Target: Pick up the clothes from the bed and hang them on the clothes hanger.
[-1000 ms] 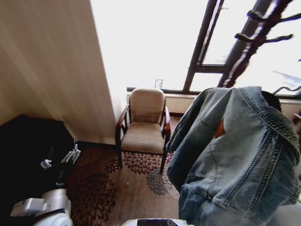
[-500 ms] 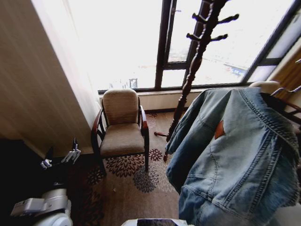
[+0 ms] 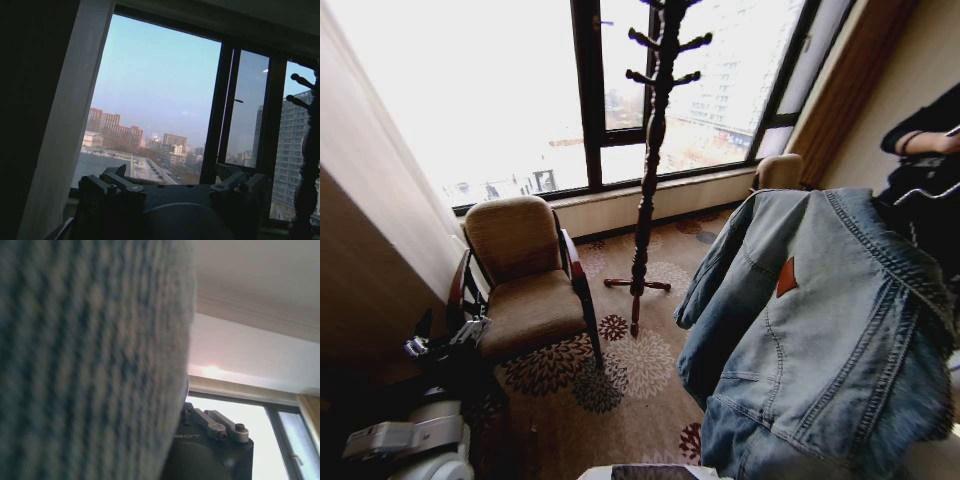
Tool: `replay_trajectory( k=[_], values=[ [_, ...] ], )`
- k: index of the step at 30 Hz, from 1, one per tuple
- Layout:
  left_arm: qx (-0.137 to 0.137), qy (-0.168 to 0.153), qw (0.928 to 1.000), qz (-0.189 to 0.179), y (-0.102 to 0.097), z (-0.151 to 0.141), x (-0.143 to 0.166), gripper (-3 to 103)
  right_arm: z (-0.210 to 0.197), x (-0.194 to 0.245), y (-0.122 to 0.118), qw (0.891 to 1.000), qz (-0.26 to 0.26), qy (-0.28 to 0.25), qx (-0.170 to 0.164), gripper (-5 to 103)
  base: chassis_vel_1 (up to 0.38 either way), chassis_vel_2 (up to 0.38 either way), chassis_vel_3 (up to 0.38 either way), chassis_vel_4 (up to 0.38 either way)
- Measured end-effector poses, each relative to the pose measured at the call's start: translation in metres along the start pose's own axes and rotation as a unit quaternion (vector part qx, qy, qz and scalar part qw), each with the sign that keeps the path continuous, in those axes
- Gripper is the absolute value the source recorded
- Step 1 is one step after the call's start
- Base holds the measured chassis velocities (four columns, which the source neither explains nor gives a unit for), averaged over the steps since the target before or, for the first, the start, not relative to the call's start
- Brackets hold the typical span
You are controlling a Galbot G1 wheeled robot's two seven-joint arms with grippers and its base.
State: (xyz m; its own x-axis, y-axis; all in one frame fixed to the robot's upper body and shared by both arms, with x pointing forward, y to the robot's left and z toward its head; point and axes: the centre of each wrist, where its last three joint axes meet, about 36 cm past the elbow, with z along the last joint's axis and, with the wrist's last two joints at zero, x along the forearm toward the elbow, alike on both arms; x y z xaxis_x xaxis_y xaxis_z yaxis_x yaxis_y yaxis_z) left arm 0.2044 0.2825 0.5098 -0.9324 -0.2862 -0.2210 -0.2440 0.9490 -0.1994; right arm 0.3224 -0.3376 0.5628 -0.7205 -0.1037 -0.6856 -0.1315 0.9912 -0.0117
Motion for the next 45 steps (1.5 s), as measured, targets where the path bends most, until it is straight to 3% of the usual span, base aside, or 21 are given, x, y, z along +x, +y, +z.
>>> replay_trajectory(
  k=[9, 45],
  values=[
    [0.012, -0.013, 0.9998, -0.003, -0.0018, 0.0004, -0.0008, 100, 0.0023, 0.0016, 0.0021, 1.0, 0.0, 0.001, -0.002, 21, -0.036, -0.038, -0.035, -0.04],
    [0.013, -0.02, 0.9997, -0.002, -0.0019, 0.0007, -0.0001, 100, 0.0047, 0.0062, 0.0064, 1.0, 0.001, 0.006, -0.004, 21, -0.015, 0.017, 0.013, -0.016]
  ],
)
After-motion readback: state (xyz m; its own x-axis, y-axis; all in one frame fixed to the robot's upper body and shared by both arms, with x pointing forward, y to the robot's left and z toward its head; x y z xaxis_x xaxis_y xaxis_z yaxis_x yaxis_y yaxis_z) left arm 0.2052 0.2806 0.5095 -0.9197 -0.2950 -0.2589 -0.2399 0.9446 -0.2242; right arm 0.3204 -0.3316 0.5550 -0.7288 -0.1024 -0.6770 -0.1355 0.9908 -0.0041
